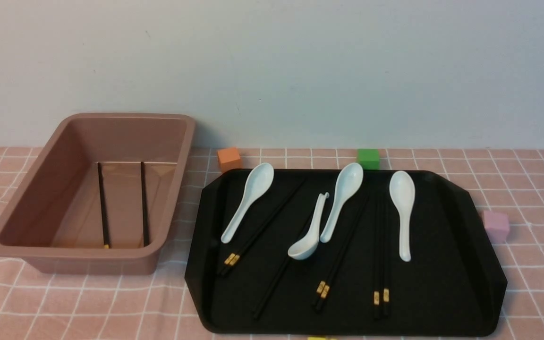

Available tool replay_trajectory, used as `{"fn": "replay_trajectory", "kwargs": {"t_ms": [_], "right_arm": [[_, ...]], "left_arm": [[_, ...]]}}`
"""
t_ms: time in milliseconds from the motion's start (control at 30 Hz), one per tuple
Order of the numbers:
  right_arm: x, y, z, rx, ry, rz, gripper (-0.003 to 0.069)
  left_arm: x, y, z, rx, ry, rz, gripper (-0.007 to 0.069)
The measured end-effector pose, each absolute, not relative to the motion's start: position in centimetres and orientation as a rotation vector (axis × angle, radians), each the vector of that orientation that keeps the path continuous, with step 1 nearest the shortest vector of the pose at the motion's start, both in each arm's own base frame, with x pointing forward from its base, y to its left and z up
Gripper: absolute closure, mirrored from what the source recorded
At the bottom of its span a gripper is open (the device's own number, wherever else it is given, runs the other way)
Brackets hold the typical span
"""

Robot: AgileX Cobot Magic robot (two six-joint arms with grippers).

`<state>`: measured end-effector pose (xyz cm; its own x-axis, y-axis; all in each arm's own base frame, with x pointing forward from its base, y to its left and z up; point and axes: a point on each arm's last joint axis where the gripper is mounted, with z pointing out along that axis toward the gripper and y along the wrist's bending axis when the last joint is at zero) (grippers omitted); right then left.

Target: On pink tablecloth take chopsticks from black tray and put them in box.

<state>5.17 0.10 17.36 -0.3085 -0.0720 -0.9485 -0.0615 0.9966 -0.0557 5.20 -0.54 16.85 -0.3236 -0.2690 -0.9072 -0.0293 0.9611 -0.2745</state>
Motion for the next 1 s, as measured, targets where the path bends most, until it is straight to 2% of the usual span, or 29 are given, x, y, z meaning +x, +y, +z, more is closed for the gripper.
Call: {"fn": "replay_trajectory", "kwargs": {"t_ms": [1000], "right_arm": [[5.17, 0.09, 17.36, -0.099, 1.886, -0.014, 0.0655]], "left_arm": [[5.20, -0.54, 16.85, -0.217, 1.890, -0.244, 0.0386]]}}
